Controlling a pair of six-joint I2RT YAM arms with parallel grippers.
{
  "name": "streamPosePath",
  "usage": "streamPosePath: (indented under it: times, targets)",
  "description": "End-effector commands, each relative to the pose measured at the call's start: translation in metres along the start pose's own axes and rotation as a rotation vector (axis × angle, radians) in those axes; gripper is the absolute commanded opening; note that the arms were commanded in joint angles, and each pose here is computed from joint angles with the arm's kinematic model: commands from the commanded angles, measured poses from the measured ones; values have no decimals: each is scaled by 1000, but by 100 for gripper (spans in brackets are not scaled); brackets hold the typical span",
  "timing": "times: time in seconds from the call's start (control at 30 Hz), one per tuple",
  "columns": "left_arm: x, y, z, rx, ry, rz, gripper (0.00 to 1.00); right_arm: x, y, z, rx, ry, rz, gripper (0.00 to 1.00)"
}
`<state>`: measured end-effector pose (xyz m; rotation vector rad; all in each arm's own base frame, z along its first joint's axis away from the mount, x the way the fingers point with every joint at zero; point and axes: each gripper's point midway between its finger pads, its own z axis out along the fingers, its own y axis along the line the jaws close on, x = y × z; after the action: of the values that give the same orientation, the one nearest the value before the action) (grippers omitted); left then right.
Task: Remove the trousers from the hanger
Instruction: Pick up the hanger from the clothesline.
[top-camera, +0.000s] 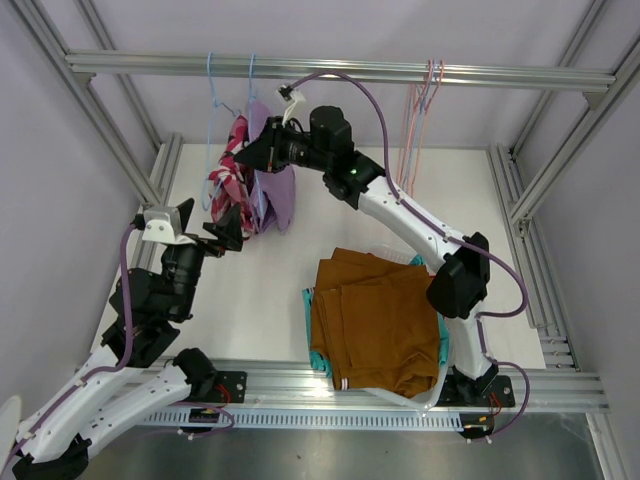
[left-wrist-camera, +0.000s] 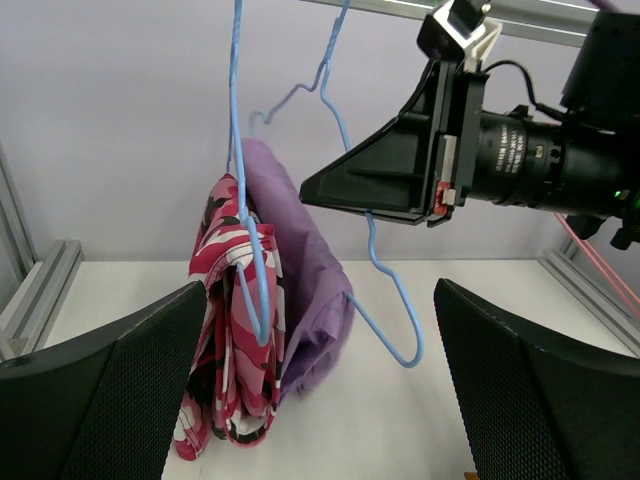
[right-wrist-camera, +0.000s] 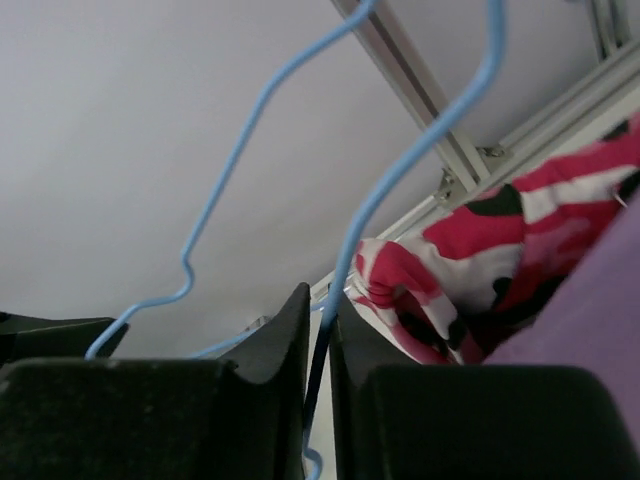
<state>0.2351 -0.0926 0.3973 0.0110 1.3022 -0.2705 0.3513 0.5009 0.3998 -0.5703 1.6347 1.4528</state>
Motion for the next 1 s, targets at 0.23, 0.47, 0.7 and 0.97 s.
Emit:
streamPosePath:
  times: [0.23,0.47,0.7,0.97]
  targets:
    - [-10,-3,1,21,-21,-14,99,-43,35,-17,-73,-127,-130,0]
    - [-10,-5,0,30,-20,-10,99,-54,47,-27,-61,-171,-155,0]
    - [-11,-8,-1,43,-20,-13,99,-67,60,-39,13,-233,-217,0]
    - [-11,-8,-2,44,-20,-8,99,-93,68,-61,117,-325,-262,0]
